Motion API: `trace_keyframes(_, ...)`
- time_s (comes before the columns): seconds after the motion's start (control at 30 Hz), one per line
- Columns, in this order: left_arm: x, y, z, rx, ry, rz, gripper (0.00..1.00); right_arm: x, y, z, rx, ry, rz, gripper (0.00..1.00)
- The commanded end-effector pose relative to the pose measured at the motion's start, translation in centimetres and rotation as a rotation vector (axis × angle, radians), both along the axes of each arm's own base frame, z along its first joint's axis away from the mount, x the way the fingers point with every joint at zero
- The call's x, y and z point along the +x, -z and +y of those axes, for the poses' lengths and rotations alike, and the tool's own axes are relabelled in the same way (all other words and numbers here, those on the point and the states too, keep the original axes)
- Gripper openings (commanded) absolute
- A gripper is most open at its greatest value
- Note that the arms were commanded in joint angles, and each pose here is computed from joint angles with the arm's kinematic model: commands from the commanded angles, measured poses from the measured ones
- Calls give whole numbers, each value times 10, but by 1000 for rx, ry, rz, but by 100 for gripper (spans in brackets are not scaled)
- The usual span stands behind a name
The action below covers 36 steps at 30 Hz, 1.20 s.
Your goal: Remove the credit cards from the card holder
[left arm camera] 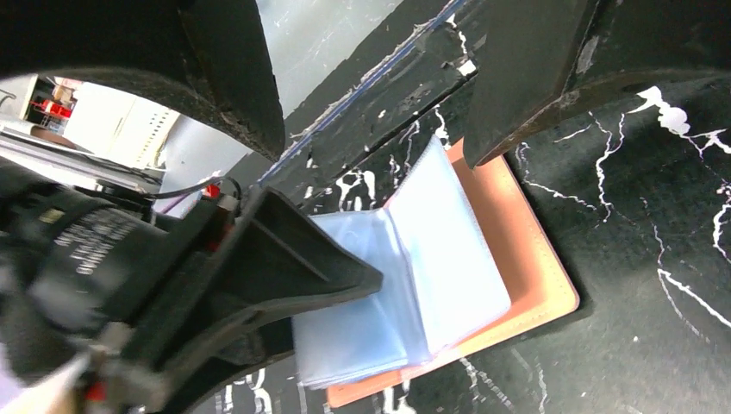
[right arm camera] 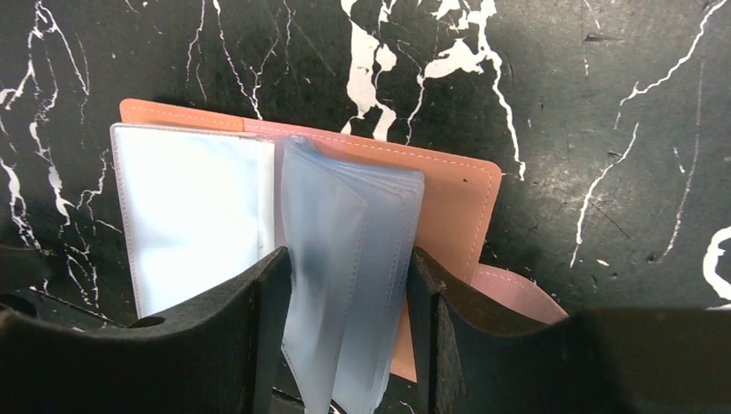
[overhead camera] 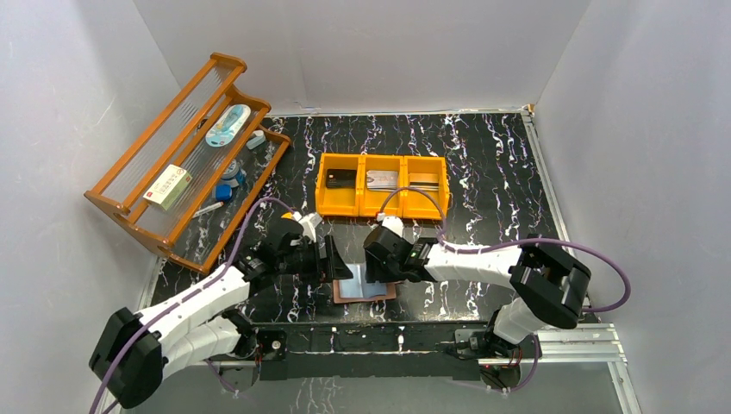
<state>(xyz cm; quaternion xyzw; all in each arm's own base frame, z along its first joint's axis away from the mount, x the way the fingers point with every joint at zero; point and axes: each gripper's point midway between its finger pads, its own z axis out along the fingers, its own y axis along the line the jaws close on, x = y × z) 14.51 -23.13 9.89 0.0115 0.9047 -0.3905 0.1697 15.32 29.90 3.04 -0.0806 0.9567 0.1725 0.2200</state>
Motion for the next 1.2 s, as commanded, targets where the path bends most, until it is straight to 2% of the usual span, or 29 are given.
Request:
trace_keyframes(0.0,6,16,-6,2,-64,14,72,-18,20,-3,6,5,88,58)
trace_keyframes(0.2,7,37,-3,55,-97,37,66,-21,24,-6,30,33,107,57)
trace_keyframes(0.4,4,44,-18,38,-56,53,50,-26,31,-3,48,39,143,56)
trace_keyframes(0.5,4,48,-23,38,-46,59,35,-27,31,0,63,41,153,56)
trace_keyframes(0.57,4,43,-30,2,-29,47,30,-28,32,1,74,42,159,56)
trace_keyframes(0.73,6,29,-41,-89,-15,11,0,-31,31,6,111,45,181,56)
trace_keyframes(0.83,6,19,-43,-131,-9,-16,0,-31,29,8,125,44,183,56)
trace_keyframes(0.93,7,25,-34,-69,-30,-13,1,-29,24,9,124,46,178,58)
trace_keyframes(1.0,6,40,-18,54,-56,12,14,-26,17,8,119,47,163,62)
trace_keyframes(1.07,6,51,1,174,-84,25,18,-21,6,7,114,51,134,66)
trace_keyframes(1.17,7,55,19,269,-119,11,31,-14,-12,3,115,60,83,72)
